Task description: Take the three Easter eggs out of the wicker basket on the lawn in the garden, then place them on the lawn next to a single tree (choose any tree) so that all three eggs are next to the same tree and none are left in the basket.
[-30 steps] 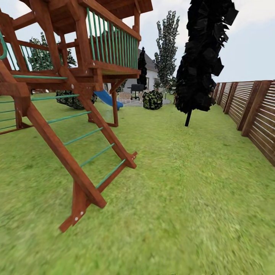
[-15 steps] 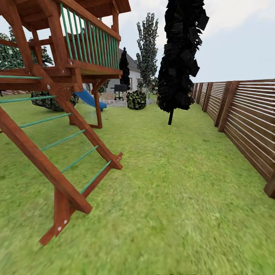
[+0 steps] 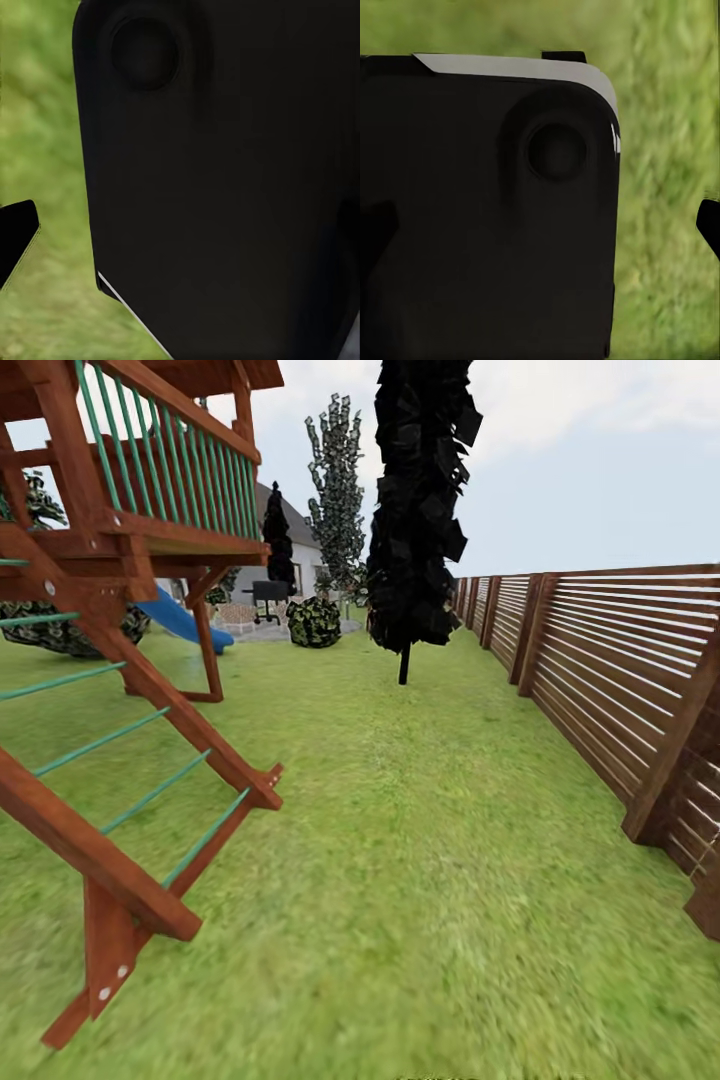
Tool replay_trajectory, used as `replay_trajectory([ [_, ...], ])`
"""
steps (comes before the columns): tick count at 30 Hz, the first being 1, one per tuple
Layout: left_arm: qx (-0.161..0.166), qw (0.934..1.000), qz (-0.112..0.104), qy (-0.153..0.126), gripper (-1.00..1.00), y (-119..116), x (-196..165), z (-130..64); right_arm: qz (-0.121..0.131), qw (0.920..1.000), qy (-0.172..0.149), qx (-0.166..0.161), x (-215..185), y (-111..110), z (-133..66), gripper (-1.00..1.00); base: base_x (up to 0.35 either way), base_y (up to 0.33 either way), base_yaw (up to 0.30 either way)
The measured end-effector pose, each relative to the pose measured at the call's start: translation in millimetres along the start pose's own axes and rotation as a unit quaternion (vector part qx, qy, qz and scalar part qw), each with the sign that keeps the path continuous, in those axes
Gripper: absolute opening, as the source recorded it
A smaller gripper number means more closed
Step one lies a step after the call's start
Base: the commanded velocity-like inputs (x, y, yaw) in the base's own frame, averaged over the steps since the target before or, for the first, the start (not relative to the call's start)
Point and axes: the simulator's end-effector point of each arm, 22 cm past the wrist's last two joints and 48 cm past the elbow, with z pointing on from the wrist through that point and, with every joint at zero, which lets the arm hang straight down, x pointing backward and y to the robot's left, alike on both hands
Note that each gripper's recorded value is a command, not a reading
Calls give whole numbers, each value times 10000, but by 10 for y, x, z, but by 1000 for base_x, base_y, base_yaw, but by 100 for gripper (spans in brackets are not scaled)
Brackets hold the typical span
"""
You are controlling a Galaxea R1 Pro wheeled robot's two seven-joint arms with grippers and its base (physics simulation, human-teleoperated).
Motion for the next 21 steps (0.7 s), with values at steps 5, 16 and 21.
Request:
replay_trajectory([
  [5,0,10000,0,8,100,0,7,0,-4,10000,8,-3,6,4,0,100,0,0,-248],
  [16,-1,10000,-2,87,100,1,67,0,-3,10000,88,-5,68,8,1,100,0,0,-118],
  [21,-2,9999,-4,126,100,2,98,-1,-5,9999,126,-3,97,9,0,100,0,0,-18],
])
